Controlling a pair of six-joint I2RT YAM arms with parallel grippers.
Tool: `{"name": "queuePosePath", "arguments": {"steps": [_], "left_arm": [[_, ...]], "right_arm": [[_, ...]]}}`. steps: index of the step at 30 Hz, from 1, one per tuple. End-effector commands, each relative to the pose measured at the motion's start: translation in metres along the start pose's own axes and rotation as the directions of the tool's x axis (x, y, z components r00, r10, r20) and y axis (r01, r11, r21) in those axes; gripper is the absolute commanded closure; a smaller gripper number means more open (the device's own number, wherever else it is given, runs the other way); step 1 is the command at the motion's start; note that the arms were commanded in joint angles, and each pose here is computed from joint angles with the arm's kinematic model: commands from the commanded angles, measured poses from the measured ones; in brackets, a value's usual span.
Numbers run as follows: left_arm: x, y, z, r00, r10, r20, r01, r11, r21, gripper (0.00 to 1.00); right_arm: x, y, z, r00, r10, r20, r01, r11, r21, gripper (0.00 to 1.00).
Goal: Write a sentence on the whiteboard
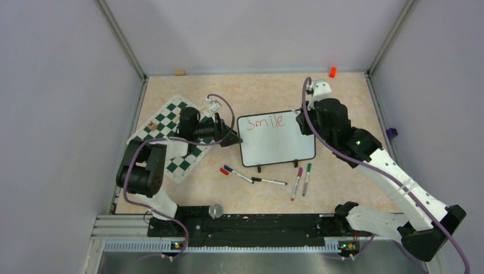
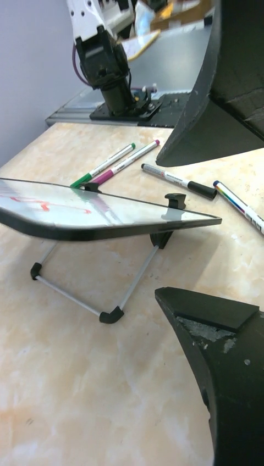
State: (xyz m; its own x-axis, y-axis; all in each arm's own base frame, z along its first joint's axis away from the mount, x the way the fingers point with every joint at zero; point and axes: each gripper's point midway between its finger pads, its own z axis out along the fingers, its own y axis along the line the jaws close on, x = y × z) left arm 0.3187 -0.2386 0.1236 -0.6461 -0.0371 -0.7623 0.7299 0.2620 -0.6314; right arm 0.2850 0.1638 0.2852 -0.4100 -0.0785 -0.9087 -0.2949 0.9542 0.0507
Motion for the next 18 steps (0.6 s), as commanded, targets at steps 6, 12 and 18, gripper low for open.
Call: {"name": "queuePosePath", "arguments": {"steps": [6, 12, 18], "left_arm": [[-0.003, -0.022, -0.011, 0.994, 0.107, -0.031, -0.106, 0.994, 0.031, 0.09], [-0.013, -0.041, -0.029, 0.99, 0.128, 0.067, -0.133, 0.988, 0.077, 0.01], [-0.025, -0.044, -0.057, 0.978, 0.18, 0.106, -0.175, 0.983, -0.062, 0.01]], "right_arm": [[-0.023, 0.002, 0.007, 0.996, 0.01, 0.087, -0.009, 1.0, -0.002, 1.0], [-0.026, 0.012, 0.008, 0.994, 0.036, 0.101, -0.03, 0.998, -0.054, 1.0], [-0.026, 0.011, 0.002, 0.993, 0.044, 0.106, -0.037, 0.997, -0.06, 1.0]]}}
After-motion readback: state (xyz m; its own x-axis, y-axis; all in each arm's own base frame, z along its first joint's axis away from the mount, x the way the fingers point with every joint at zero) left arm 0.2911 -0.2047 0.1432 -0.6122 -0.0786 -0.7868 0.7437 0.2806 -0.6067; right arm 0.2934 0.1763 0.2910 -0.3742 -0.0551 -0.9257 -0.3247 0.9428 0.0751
